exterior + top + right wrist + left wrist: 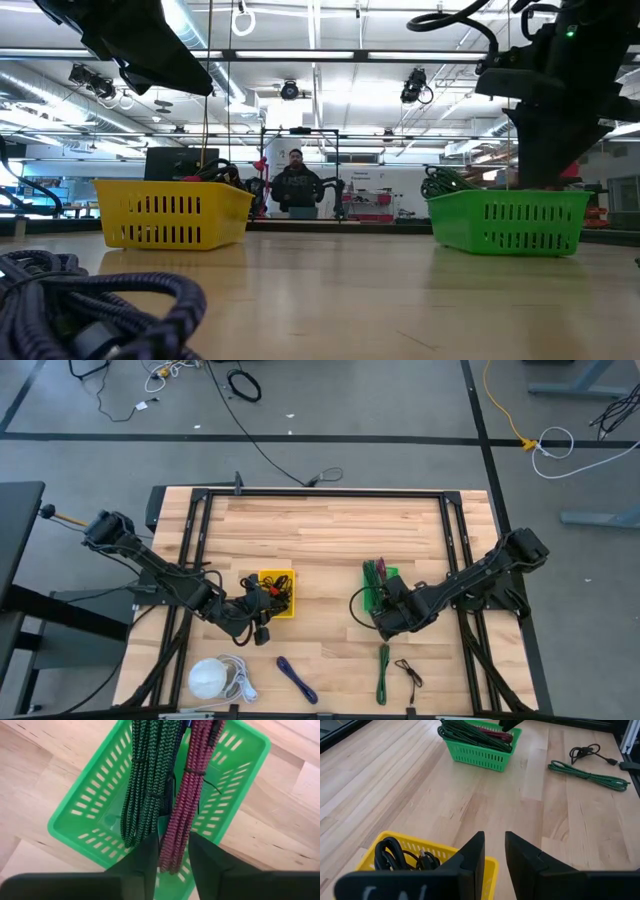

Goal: Pick & Place USB Port
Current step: Adjust the green bin

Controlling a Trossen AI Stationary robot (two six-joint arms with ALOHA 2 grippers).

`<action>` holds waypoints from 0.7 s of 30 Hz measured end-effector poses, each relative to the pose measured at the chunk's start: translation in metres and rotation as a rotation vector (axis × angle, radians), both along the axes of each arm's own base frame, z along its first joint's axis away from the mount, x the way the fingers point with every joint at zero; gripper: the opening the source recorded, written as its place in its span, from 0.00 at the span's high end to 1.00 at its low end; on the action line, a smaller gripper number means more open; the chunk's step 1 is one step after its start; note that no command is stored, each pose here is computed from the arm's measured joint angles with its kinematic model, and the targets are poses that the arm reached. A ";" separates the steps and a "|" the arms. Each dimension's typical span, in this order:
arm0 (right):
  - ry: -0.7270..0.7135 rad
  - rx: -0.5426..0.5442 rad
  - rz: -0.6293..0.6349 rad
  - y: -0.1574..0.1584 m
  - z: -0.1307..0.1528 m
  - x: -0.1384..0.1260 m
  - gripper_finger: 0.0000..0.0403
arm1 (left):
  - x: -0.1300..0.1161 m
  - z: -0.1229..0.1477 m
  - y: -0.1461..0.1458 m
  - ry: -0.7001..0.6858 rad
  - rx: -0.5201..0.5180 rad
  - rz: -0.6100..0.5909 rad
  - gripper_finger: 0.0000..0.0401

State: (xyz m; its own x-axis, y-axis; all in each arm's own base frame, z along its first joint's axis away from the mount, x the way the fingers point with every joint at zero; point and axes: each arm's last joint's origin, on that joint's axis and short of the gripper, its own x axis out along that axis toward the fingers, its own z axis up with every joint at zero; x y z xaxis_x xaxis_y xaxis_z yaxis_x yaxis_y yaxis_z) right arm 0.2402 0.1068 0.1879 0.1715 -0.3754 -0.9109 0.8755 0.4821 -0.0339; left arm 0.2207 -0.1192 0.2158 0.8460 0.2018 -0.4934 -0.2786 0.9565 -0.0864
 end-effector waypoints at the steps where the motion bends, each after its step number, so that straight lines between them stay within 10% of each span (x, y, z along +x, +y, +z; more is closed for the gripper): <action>1: 0.000 0.000 0.000 0.000 0.000 0.000 0.72 | 0.000 0.000 0.000 0.000 0.000 0.000 0.80; 21: 0.090 0.048 0.215 0.006 0.001 0.000 0.77 | 0.000 0.000 0.000 0.000 0.001 0.000 0.80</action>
State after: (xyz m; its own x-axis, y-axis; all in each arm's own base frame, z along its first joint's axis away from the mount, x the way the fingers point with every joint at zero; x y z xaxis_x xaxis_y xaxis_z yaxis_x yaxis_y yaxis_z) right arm 0.2403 0.1127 0.1889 0.1598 -0.2950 -0.9420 0.7470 0.6600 -0.0799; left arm 0.2207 -0.1191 0.2158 0.8460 0.2024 -0.4933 -0.2786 0.9566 -0.0853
